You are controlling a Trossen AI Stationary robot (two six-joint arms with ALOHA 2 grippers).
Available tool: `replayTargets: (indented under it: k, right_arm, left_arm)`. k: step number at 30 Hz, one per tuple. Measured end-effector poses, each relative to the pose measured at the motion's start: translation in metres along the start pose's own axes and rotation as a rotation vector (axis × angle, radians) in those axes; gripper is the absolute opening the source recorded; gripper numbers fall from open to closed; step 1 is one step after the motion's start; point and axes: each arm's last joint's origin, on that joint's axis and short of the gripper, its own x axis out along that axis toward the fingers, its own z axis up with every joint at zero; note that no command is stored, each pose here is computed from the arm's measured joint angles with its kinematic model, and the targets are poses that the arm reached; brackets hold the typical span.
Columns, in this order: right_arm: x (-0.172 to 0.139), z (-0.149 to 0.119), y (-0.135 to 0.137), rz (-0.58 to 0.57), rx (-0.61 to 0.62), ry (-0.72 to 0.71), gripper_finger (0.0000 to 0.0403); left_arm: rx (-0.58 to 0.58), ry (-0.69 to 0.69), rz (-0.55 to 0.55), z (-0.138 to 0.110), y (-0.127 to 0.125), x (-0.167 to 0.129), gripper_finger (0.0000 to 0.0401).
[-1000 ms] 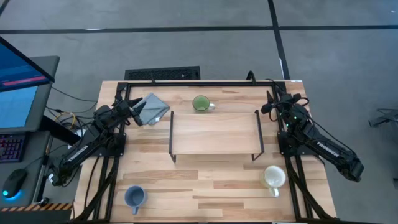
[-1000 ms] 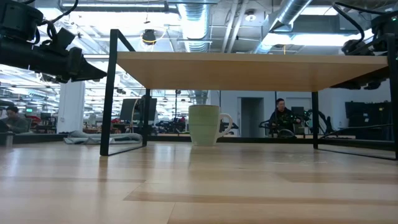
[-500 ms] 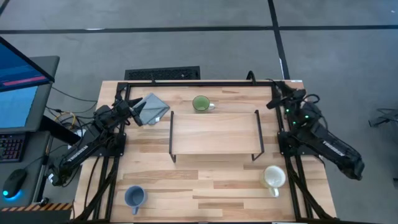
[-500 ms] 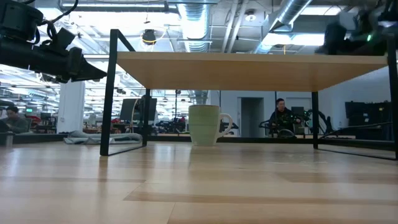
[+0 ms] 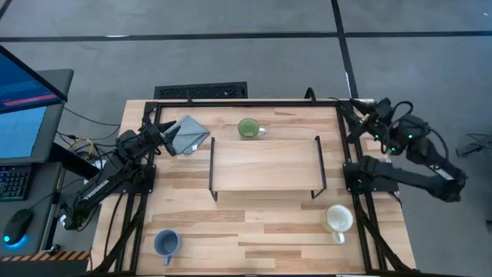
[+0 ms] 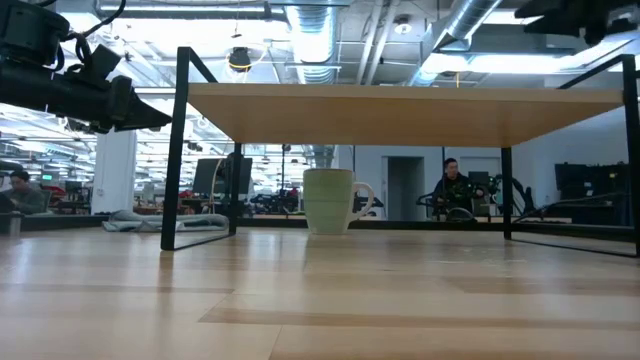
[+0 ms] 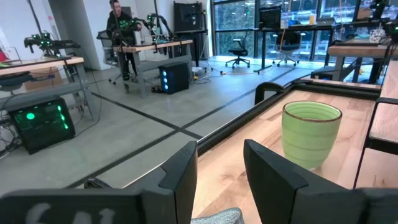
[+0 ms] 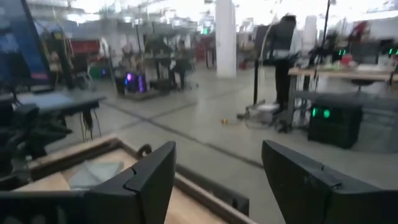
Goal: Stack small to large cups/mugs on shelf
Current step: Put the white mug on the shelf
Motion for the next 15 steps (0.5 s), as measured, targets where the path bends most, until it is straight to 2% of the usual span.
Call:
replayTargets:
  k: [6,11,15]
  right_arm:
    - [0.017,0.021,0.010,-0.001,-0.037,0.147,0.0261]
    - [0.026,0.039,0.020,0.014,-0.010,0.255,0.0261]
    - [0.025,0.052,0.023,-0.053,-0.008,0.376,0.0261]
  left_arm:
    - [0.000,0.000,0.000,0.000,0.000,0.000,0.0125]
    - [0.000,0.000,0.000,0.000,0.000,0.000,0.0125]
    - [0.000,0.000,0.000,0.000,0.000,0.000,0.0125]
